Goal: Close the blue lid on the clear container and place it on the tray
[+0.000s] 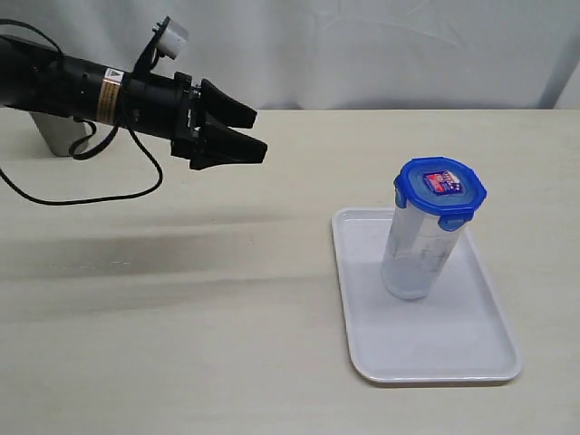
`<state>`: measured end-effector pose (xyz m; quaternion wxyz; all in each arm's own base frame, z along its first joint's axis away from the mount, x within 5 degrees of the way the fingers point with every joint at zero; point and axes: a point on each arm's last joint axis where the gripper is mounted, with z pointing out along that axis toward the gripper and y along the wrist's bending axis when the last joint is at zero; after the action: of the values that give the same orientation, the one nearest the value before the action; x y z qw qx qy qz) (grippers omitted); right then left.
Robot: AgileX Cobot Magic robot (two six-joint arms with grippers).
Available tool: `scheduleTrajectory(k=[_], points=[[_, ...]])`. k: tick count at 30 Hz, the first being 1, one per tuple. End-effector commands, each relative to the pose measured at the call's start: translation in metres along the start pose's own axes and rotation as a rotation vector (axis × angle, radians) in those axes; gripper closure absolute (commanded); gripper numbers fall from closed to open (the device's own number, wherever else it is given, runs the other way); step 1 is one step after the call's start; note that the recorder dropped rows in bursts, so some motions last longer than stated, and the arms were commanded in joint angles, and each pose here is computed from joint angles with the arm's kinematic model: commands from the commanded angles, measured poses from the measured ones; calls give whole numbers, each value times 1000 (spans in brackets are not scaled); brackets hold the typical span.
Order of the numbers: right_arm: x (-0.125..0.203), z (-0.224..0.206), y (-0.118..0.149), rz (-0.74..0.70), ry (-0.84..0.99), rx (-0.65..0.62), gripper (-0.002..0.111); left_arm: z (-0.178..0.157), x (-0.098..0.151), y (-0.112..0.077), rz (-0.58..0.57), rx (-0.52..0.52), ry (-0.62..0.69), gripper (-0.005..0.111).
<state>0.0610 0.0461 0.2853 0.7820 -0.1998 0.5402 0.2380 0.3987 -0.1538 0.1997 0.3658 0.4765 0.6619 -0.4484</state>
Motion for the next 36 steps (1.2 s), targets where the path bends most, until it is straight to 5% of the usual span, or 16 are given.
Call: scheduleTrajectory(k=[1, 13, 24, 36], points=[[1, -1, 0, -6, 3, 5, 104, -13, -24, -26, 78, 8, -21, 2], [1, -1, 0, -6, 5, 4, 104, -81, -60, -98, 262, -138, -66, 2], [1, -1, 0, -6, 5, 4, 104, -124, -39, -169, 306, -312, -119, 2], [1, -1, 0, -6, 5, 4, 104, -131, -13, -256, 288, -385, -114, 2]])
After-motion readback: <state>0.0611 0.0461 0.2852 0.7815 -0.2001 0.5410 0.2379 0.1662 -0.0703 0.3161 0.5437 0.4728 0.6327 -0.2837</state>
